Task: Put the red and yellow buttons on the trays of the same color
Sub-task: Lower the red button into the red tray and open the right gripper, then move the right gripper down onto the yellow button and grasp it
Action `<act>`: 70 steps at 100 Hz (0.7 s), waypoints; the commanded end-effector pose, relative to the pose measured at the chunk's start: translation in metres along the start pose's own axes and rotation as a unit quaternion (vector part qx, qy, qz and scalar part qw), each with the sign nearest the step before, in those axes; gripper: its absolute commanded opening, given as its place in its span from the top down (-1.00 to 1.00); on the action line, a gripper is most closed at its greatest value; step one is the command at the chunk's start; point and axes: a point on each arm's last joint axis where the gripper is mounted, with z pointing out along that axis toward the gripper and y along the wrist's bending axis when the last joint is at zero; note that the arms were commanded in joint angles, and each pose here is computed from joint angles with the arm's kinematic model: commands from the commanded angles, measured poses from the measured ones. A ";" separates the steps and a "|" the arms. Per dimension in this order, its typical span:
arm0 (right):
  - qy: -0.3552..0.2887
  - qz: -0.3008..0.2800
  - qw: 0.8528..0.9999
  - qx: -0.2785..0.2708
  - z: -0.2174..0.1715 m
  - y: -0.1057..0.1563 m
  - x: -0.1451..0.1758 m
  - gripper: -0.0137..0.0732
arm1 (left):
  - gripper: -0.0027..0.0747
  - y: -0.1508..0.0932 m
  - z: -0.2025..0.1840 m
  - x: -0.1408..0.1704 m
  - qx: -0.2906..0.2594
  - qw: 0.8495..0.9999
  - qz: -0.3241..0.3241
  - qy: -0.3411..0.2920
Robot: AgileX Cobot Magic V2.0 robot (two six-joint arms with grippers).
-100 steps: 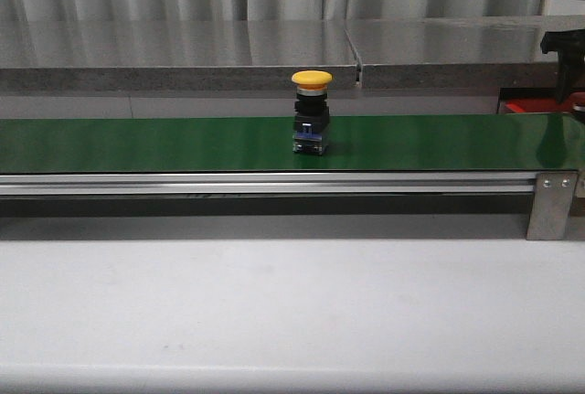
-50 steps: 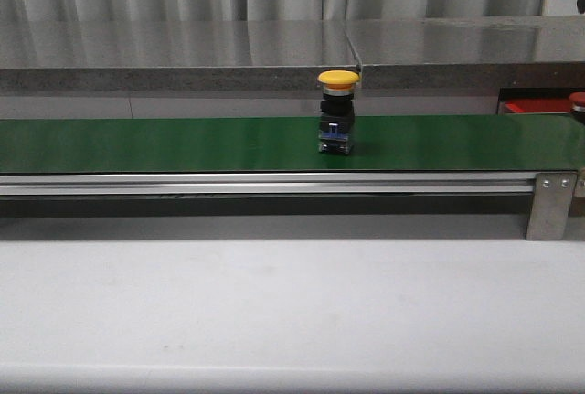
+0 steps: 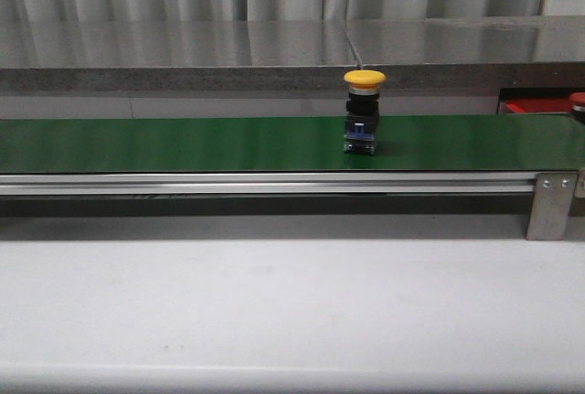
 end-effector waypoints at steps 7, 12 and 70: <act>-0.057 -0.024 0.998 -0.004 -0.047 0.010 0.001 -0.59 | 0.98 -0.002 -0.004 -0.013 0.009 0.999 -0.003 -0.044; -0.048 -0.031 0.998 -0.006 -0.048 0.013 0.008 -0.59 | 0.98 -0.002 -0.004 -0.013 0.009 0.999 -0.003 -0.044; 0.066 -0.151 0.983 -0.078 -0.044 0.065 0.062 -0.59 | 0.98 -0.002 -0.004 -0.013 0.009 0.999 -0.003 -0.044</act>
